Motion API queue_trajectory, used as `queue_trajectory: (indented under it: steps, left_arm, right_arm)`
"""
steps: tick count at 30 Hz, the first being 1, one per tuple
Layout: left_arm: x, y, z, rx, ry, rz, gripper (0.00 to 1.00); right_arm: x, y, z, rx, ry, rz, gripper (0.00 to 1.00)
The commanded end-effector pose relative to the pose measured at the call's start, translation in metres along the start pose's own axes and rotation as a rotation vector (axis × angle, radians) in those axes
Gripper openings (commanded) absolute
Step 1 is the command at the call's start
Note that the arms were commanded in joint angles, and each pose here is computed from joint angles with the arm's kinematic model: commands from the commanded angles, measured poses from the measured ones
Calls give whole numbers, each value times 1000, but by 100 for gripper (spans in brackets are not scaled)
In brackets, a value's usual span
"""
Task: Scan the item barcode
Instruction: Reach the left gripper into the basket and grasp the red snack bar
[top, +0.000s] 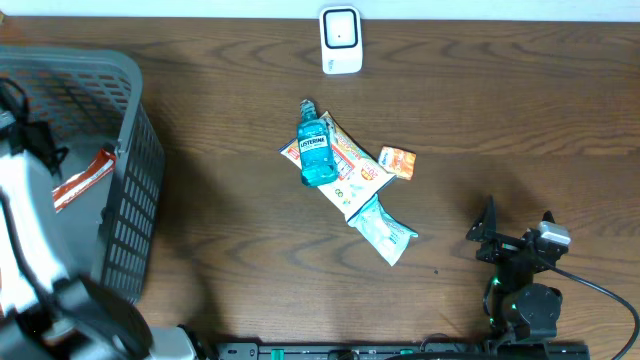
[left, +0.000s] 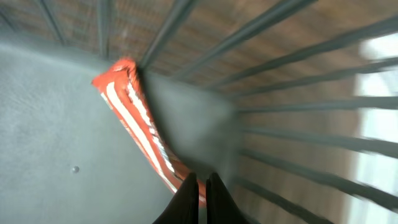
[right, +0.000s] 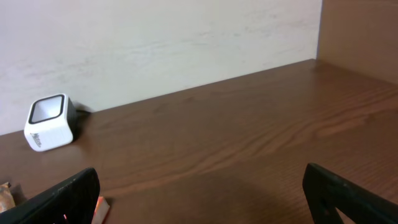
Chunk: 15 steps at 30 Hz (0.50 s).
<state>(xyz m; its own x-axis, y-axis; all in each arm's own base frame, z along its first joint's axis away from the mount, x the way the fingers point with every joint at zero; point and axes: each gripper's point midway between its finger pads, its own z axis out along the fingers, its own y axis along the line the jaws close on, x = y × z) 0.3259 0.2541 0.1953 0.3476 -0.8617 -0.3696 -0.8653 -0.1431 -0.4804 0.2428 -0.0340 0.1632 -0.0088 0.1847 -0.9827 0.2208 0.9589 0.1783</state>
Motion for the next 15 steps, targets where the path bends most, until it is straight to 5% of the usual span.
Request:
queue_trajectory:
  steps: [1, 3, 6, 9, 15]
  left_arm:
    - [-14, -5, -38, 69, -37, 26, 7]
    - [-17, -4, -52, 89, -46, 21, 8]
    - [-17, 0, -57, 81, -45, 22, 66]
    - [-11, 9, -47, 29, -23, 30, 100]
    - [4, 20, -7, -75, 22, 5, 98]
  right_arm:
    - [1, 1, 0, -5, 3, -15, 99]
    - [1, 1, 0, -4, 3, -15, 99]
    - [1, 1, 0, -4, 3, -15, 99]
    - [1, 1, 0, -4, 3, -15, 99]
    - [1, 1, 0, -4, 3, -15, 99]
